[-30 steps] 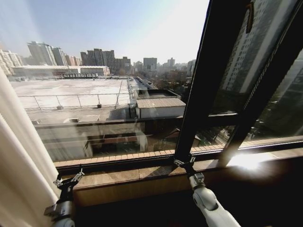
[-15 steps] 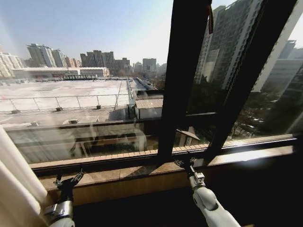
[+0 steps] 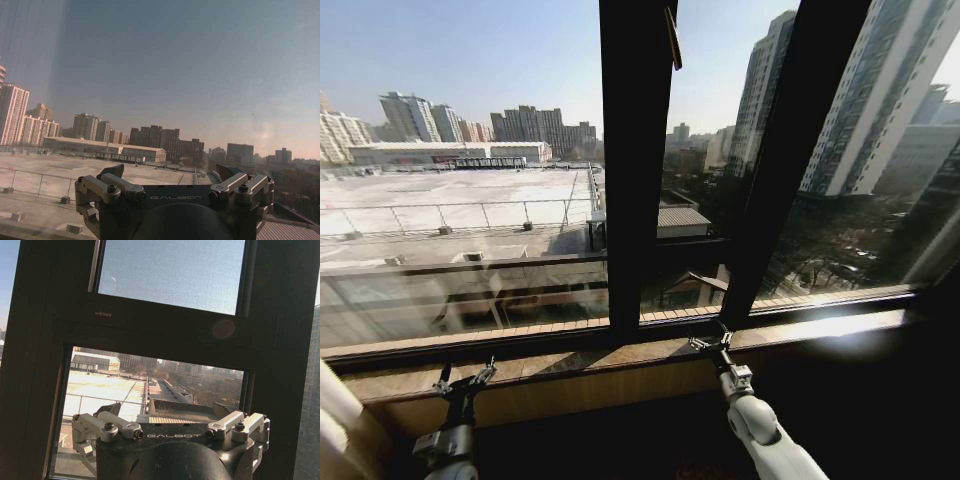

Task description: Open the curtains by pulling them apart, changing their state from closed to fully open.

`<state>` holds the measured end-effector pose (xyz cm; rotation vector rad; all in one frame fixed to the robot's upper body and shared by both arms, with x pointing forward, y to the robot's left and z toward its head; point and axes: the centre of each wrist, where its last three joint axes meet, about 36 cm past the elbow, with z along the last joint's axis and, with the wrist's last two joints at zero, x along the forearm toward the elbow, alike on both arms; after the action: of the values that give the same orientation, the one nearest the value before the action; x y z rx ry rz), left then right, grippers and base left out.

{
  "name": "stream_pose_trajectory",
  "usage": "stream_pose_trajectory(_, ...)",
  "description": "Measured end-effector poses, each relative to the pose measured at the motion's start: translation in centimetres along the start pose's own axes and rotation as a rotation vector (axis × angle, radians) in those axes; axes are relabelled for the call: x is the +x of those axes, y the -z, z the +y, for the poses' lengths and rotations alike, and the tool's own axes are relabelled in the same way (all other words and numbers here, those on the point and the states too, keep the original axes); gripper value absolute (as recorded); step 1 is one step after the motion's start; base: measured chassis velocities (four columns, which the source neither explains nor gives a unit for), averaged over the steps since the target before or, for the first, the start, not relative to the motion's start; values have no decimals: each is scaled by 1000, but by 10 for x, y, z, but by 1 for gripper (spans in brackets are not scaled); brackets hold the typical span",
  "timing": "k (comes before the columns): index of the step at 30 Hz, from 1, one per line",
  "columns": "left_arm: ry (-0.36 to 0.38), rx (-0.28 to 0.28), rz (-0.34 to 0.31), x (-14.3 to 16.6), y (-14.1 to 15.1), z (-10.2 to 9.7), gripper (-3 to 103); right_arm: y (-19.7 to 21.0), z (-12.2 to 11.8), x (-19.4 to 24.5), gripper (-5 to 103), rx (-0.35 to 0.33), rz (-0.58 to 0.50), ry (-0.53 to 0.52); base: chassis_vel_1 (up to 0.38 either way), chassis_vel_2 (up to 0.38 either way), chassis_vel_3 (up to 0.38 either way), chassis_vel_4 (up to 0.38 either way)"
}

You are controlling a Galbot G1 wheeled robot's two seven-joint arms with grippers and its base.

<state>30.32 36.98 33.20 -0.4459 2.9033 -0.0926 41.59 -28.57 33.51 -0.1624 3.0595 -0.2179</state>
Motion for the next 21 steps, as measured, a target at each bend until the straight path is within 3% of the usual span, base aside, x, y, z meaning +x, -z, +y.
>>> stream_pose_trajectory(21,0,0,0,0,0,0,100,0,0,0,100,0,0,0,-353,-349,346,349)
